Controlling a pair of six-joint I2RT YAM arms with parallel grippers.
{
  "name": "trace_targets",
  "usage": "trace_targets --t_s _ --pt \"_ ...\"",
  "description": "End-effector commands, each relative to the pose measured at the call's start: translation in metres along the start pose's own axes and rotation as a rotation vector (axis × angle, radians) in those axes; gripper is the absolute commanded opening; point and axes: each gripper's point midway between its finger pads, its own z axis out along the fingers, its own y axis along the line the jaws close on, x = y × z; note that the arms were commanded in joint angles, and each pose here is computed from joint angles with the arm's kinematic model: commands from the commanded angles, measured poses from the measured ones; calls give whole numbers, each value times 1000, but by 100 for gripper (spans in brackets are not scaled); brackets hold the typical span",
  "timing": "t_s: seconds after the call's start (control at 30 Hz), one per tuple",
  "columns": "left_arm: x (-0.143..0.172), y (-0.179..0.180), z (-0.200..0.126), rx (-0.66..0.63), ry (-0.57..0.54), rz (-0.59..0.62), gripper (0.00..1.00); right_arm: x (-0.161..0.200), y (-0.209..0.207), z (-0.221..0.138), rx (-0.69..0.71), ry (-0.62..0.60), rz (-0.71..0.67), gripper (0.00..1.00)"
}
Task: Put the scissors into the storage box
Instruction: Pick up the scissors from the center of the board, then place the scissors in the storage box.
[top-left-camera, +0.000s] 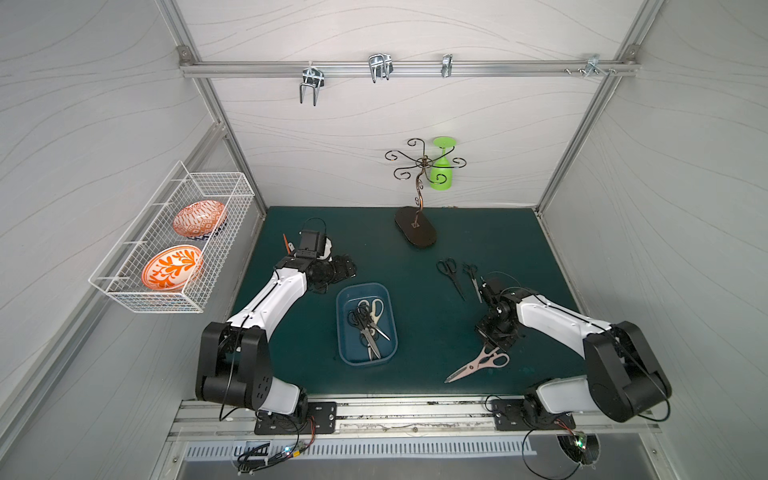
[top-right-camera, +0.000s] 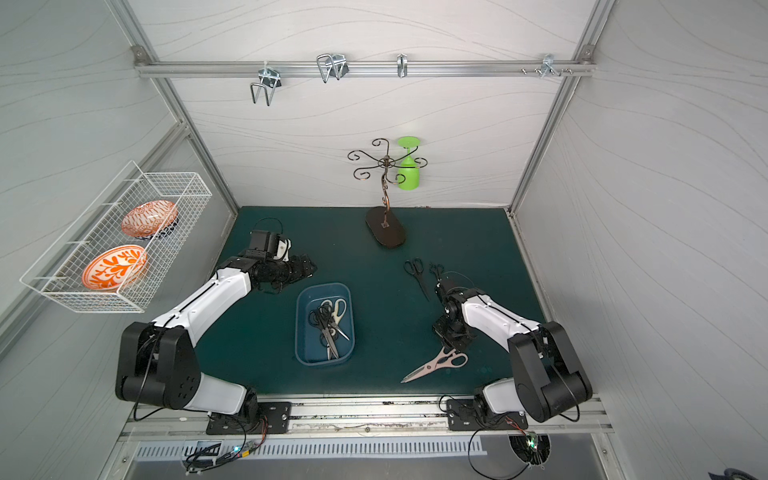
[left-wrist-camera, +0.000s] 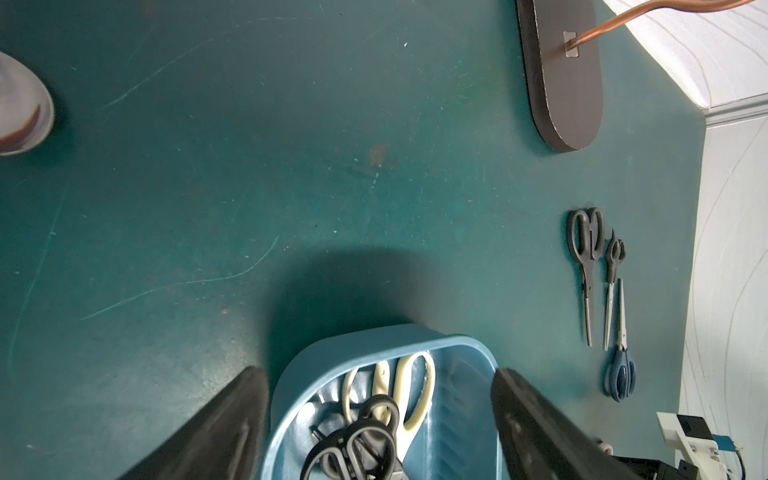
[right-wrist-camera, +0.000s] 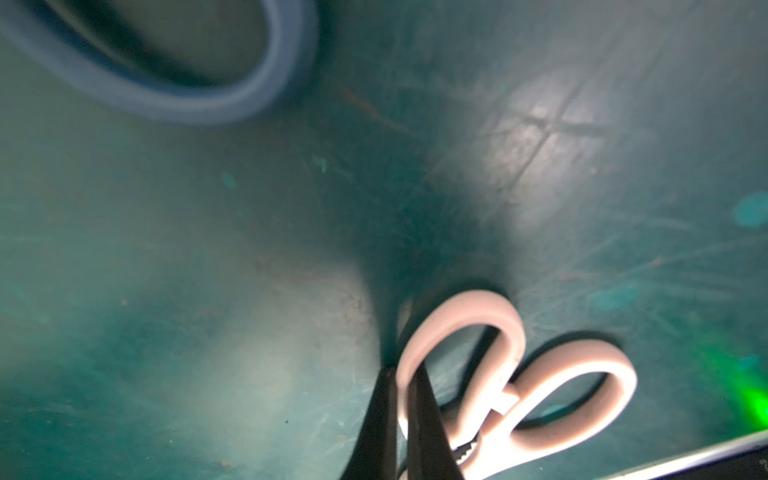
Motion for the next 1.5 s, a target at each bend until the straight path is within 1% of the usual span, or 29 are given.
trace_targets --t_s 0.0,0.2,0.4,0.5,0.6,0.67,0.73,0.87,0.93,1.07,1.13,1.2,1.27,1.37,1.47 --pt "-9 -2 -7 -9 -23 20 89 -7 17 19 -77 -26 13 0" --pt "-9 0 -7 -21 -24 20 89 -6 42 2 -156 -7 19 0" --pt "-11 0 -8 -11 -27 10 89 -7 68 -35 -195 -37 -82 0" --pt "-15 4 -10 -6 -34 -13 89 -9 88 -63 -246 -100 -169 0" --pt "-21 11 -12 16 -42 -70 89 -9 111 -94 -271 -179 -287 0" --pt "-26 19 -14 27 -52 -114 89 -6 131 -110 -300 -221 -375 0" --pt "-34 29 -18 19 -71 -143 89 3 158 -127 -346 -233 -471 0" --pt "-46 52 -28 -9 -117 -202 89 40 210 -152 -409 -218 -681 0" --pt "-51 62 -32 -19 -135 -230 89 68 237 -161 -448 -199 -790 0" --pt "-56 73 -34 -25 -148 -265 89 122 275 -162 -500 -161 -960 0" --pt "-57 76 -34 -26 -149 -276 90 147 291 -159 -532 -146 -1020 0" --pt "-57 77 -35 -29 -150 -277 89 170 303 -154 -573 -104 -1057 0" --pt "-58 79 -36 -31 -156 -282 89 189 312 -149 -588 -103 -1100 0" --pt "-58 81 -36 -33 -156 -293 89 207 320 -137 -571 -109 -1157 0" --pt "-59 81 -36 -30 -158 -295 89 213 323 -120 -554 -121 -1174 0"
